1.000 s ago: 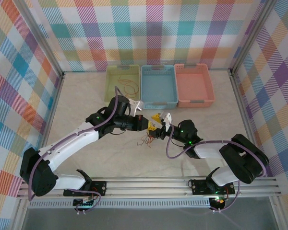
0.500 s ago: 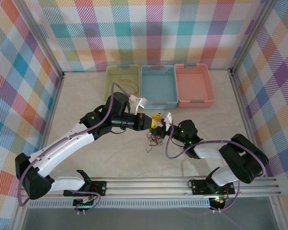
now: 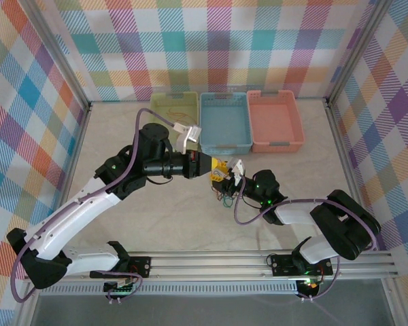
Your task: Untangle the cables
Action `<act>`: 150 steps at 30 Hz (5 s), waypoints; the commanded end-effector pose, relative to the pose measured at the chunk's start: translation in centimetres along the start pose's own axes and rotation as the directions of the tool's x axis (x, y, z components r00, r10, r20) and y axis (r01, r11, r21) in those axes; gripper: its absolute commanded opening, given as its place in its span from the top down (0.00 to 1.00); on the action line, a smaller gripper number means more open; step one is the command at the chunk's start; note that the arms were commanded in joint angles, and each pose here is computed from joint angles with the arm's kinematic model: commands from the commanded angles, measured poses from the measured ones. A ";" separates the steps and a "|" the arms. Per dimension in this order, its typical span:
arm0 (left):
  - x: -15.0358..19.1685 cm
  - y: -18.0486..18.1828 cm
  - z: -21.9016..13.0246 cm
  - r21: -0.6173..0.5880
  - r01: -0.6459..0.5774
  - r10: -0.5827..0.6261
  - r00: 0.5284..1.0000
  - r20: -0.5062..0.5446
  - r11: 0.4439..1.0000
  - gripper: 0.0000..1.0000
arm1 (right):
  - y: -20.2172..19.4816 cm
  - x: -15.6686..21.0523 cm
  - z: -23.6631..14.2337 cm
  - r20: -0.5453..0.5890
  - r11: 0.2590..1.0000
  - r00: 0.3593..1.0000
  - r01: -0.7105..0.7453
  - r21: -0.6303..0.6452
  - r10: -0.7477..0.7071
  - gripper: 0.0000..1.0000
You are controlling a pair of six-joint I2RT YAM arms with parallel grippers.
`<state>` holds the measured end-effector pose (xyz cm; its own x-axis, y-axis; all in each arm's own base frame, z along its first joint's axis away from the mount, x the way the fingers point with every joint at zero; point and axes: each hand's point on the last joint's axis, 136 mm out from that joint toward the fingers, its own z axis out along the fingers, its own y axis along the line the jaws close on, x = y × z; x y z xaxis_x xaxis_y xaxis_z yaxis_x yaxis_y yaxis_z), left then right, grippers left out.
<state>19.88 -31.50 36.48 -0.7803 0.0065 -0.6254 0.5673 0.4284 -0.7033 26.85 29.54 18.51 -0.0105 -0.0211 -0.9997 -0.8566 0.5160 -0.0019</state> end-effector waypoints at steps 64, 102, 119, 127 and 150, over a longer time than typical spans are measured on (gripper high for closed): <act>-6.8 -5.3 -7.7 -0.080 -0.172 0.186 0.952 0.243 0.982 1.00 | -0.8 0.9 0.3 -0.062 0.999 0.998 -0.008 0.052 0.011 0.54; -5.1 -7.5 -10.2 -0.003 -0.275 0.267 0.930 0.253 0.961 1.00 | -1.7 1.7 0.4 -0.110 0.995 0.994 -0.012 0.104 0.023 0.52; -4.3 -6.7 -16.5 -0.149 -0.282 0.318 0.872 0.373 0.948 1.00 | -4.7 2.2 -0.5 -0.130 0.958 0.989 -0.024 0.285 0.064 0.53; -4.0 -6.6 -18.3 -0.180 -0.278 0.328 0.855 0.402 0.944 1.00 | -6.1 2.7 -0.9 -0.149 0.929 0.984 -0.032 0.368 0.093 0.52; -5.1 0.5 -25.2 -0.581 -0.021 0.385 0.768 0.512 0.814 1.00 | -7.3 2.9 -1.5 -0.155 0.897 0.982 -0.032 0.441 0.112 0.52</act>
<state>17.24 -11.08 47.21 -0.3081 -0.2777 -0.9099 0.4123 0.8230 -0.3908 31.70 24.47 14.15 -0.1989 -0.1334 -0.9709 -0.5682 0.8229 0.0033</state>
